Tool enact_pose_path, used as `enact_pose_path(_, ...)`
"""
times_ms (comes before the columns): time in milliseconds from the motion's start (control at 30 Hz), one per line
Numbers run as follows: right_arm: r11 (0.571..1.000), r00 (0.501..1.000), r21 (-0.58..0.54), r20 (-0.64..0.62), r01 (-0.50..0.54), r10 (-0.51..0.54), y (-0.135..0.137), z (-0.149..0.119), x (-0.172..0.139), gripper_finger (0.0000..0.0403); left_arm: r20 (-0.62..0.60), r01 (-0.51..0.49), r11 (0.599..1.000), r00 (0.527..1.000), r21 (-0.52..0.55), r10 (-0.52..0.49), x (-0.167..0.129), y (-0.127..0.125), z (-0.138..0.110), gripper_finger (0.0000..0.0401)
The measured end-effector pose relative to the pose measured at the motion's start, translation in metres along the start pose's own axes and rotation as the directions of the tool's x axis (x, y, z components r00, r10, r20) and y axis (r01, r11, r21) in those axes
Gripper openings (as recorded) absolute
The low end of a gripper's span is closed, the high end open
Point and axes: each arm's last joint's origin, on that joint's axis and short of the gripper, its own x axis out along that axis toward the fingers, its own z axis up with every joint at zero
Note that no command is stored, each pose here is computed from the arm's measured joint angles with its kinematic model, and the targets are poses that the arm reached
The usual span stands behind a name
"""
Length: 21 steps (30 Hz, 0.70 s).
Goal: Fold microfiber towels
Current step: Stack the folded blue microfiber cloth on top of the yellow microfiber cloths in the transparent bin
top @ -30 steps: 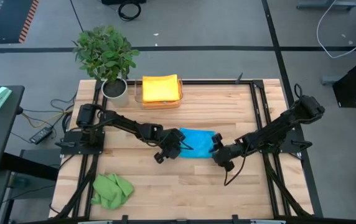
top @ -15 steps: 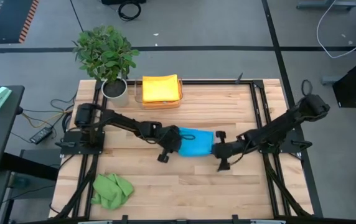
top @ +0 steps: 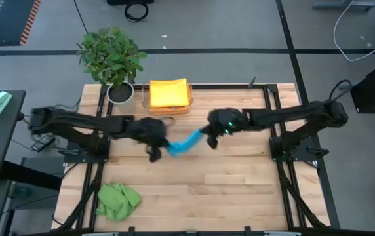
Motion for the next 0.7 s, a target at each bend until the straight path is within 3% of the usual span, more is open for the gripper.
enact_pose_path(100,0.998,0.998,0.035,0.006,0.059,-0.059,-0.017,0.018,0.013,0.0005,0.112,-0.216,0.966,0.966,-0.144,0.233,-0.032,0.016,-0.02,0.0007)
enact_pose_path(167,0.994,0.996,0.069,0.032,0.086,-0.088,-0.028,0.031,0.024,0.0005,0.153,-0.354,0.9,0.904,-0.254,0.399,-0.049,0.03,-0.031,0.0007)
enact_pose_path(233,0.987,0.991,0.102,0.011,0.128,-0.13,-0.04,0.036,0.032,0.0005,0.192,-0.424,0.842,0.844,-0.334,0.501,-0.057,0.044,-0.032,0.0007)
enact_pose_path(500,0.956,0.971,0.203,0.063,0.213,-0.23,-0.084,0.073,0.058,0.0004,0.08,-0.585,0.677,0.728,-0.446,0.681,-0.061,0.103,-0.037,0.0007)
enact_pose_path(700,0.934,0.954,0.243,0.078,0.263,-0.289,-0.116,0.1,0.074,0.0004,0.072,-0.639,0.63,0.675,-0.442,0.735,-0.063,0.13,-0.036,0.0007)
